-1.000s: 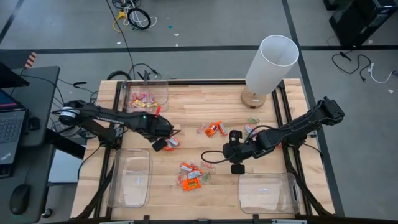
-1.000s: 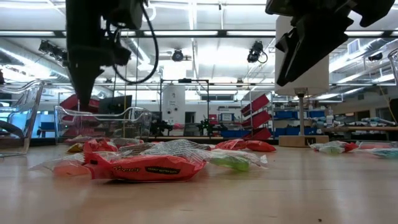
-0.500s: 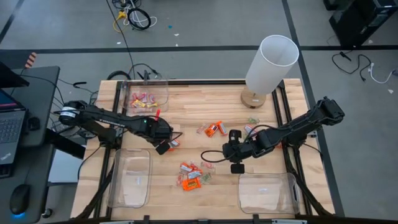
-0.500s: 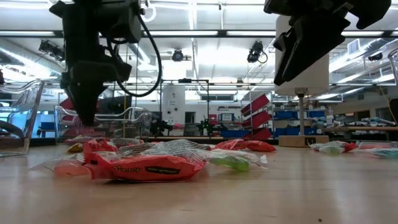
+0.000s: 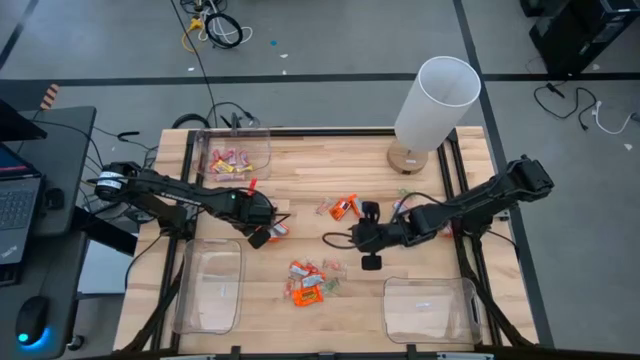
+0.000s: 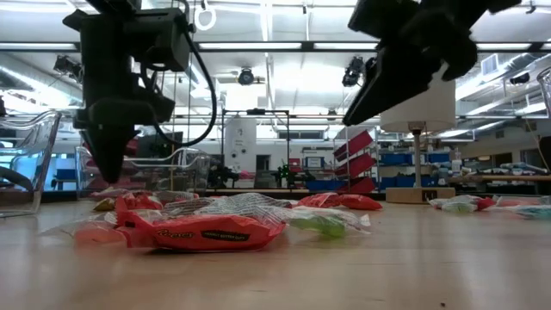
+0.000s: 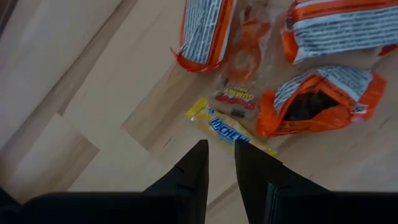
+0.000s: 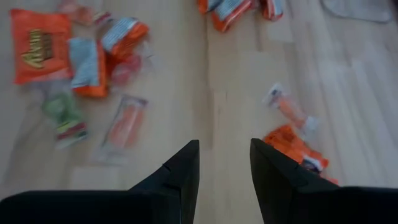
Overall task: Sort candy
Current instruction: Put the yellow candy into the top left transparent bin
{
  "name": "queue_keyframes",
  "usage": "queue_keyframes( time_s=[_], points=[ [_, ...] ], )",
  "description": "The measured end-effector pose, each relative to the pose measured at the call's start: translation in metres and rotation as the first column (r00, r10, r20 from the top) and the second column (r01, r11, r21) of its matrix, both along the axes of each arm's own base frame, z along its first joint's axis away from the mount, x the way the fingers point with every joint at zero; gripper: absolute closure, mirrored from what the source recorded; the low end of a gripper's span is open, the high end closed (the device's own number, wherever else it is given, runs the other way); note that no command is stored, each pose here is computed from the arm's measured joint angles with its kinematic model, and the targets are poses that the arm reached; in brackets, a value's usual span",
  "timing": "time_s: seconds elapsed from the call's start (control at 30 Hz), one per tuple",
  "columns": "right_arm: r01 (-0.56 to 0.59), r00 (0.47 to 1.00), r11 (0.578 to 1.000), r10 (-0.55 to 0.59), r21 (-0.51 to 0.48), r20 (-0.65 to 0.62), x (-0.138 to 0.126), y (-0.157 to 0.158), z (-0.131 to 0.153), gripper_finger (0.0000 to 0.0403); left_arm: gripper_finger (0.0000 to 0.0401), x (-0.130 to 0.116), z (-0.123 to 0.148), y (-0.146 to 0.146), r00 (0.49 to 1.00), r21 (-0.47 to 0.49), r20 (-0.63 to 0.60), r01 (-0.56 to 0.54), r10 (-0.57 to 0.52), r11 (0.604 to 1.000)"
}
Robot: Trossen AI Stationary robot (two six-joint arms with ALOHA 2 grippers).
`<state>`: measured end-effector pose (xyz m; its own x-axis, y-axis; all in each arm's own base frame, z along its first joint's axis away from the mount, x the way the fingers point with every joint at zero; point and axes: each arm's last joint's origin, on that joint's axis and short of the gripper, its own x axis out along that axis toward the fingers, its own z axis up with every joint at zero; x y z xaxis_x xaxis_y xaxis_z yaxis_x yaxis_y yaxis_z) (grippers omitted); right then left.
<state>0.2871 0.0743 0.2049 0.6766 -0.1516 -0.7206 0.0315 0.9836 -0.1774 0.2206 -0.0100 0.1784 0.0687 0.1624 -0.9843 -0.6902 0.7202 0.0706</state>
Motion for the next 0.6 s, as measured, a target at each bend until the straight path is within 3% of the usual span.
queue_keyframes(
  time_s=[0.6],
  points=[
    [-0.012,0.998,0.999,0.014,-0.031,0.054,0.0052,-0.0108,-0.0018,0.0275,0.032,0.0034,0.0,0.0016,0.999,0.064,0.027,0.021,-0.022,0.998]
  ],
)
